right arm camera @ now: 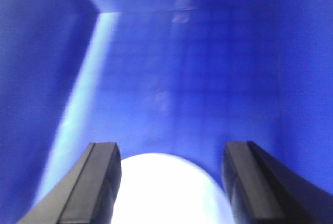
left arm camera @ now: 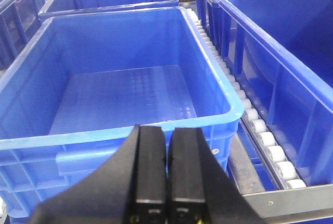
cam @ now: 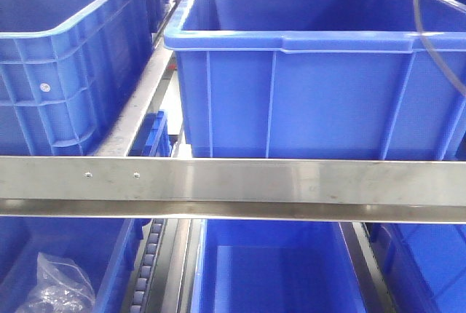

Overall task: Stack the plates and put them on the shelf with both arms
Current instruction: 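Lower the plates into the blue bin and open the right gripper, then raise the empty right gripper out of the blue bin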

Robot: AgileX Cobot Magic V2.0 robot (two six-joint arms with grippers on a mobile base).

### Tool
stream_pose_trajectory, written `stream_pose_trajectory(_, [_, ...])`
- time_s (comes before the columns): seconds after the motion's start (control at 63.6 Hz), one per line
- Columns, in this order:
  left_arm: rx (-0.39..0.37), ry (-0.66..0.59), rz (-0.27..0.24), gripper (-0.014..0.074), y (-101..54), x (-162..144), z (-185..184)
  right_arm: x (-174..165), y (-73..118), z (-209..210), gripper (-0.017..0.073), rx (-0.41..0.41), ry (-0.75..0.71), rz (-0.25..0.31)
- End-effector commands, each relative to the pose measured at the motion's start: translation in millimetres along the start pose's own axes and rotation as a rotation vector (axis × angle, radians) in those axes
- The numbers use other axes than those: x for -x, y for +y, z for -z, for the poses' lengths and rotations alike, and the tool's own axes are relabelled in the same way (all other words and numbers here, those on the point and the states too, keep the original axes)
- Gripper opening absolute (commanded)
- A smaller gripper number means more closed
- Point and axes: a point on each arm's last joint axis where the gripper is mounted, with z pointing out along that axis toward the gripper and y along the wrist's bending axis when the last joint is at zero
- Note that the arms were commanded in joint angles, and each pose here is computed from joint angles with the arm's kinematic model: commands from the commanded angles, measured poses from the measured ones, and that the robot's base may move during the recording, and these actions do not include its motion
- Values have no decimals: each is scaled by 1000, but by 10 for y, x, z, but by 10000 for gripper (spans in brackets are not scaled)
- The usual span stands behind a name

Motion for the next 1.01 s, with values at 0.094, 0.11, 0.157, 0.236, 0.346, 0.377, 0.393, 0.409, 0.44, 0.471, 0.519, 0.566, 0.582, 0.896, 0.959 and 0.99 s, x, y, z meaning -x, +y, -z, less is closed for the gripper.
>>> stream_pose_trajectory(0.094, [8,-110,12,83,14,178,6,406,126,614,321,37,-120,32])
stream_pose_trajectory(0.11, [8,-110,12,83,14,178,6,408,132,642,292,39,-113,37])
stream_pose_trajectory(0.157, [8,-110,12,83,14,178,6,413,147,729,180,42,-94,59])
stream_pose_trajectory(0.236, [8,-110,12,83,14,178,6,412,156,868,8,38,-100,83])
stream_pose_trajectory(0.346, [8,-110,12,83,14,178,6,345,147,1067,27,32,-147,83])
stream_pose_trajectory(0.377, [8,-110,12,83,14,178,6,302,140,1126,32,29,-156,82])
stream_pose_trajectory(0.393, [8,-110,12,83,14,178,6,286,136,1151,31,27,-164,81])
stream_pose_trajectory(0.409, [8,-110,12,83,14,178,6,252,131,1187,31,25,-167,81])
stream_pose_trajectory(0.44, [8,-110,12,83,14,178,6,197,119,1245,31,21,-180,80])
stream_pose_trajectory(0.471, [8,-110,12,83,14,178,6,140,106,1307,31,16,-197,78])
stream_pose_trajectory(0.519, [8,-110,12,83,14,178,6,55,87,1396,31,9,-222,76])
stream_pose_trajectory(0.566, [8,-110,12,83,14,178,6,-37,67,1491,31,3,-247,75])
stream_pose_trajectory(0.582, [8,-110,12,83,14,178,6,-76,60,1535,31,0,-258,75])
stream_pose_trajectory(0.896, [8,-110,12,83,14,178,6,-694,-20,2135,31,-1,-328,75])
stream_pose_trajectory(0.959, [8,-110,12,83,14,178,6,-769,-19,2242,31,7,-333,77])
stream_pose_trajectory(0.99, [8,-110,12,83,14,178,6,-792,-16,2289,31,11,-338,78])
